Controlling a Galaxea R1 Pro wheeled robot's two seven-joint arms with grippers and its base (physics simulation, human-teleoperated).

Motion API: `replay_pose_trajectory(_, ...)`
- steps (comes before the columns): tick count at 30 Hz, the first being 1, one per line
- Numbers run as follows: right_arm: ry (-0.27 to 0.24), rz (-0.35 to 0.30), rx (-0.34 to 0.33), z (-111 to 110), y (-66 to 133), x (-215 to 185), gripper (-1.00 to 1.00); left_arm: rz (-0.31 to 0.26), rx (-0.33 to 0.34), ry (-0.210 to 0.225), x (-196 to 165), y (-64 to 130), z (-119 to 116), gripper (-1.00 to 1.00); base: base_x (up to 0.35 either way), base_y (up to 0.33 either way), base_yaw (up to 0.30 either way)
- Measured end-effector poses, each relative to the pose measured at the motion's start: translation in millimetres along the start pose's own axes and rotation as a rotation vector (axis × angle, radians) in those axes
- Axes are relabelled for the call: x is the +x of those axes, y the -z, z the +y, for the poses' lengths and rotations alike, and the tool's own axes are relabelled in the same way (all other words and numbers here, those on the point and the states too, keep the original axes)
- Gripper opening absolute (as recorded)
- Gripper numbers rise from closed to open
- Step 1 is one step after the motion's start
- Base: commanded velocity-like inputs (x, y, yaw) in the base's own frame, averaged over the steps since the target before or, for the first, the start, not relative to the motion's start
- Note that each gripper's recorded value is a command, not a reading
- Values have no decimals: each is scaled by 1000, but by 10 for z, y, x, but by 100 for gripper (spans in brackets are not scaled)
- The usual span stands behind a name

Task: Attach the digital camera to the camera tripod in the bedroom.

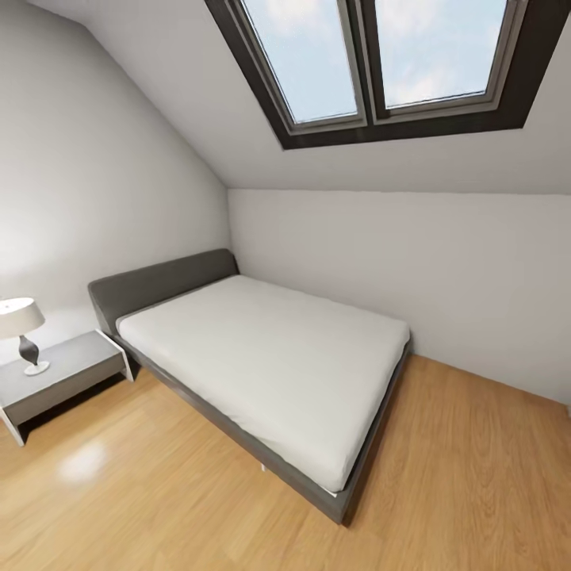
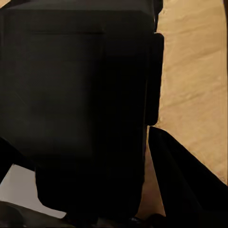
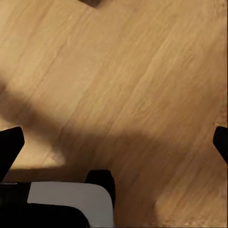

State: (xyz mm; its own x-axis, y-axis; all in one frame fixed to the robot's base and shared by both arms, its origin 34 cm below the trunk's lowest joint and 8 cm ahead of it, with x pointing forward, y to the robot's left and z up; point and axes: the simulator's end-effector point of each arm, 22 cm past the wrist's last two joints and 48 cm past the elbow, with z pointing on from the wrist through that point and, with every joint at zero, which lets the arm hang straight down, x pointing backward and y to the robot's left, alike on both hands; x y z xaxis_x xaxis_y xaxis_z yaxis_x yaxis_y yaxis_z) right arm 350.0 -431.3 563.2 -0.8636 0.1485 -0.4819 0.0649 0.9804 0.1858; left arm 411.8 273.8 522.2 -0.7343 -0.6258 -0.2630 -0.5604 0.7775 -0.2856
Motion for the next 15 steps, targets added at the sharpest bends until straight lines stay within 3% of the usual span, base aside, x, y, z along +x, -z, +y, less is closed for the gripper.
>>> replay_pose_trajectory(4, -35, 75, 196, -368, 111, 376, 100, 43, -89, 2, 305, 40, -39, -100, 0, 0, 0)
replay_pose_trajectory(6, -53, 122, 267, -449, 183, 611, 100, 53, -126, 1, 398, 72, -55, -100, 0, 0, 0)
replay_pose_trajectory(10, -73, 170, 319, -473, 288, 842, 100, 64, -174, -16, 535, 152, 26, -100, 0, 0, 0)
replay_pose_trajectory(15, -81, 259, 334, -414, 451, 1214, 100, 87, -233, -39, 959, 322, 377, -100, 0, 0, 0)
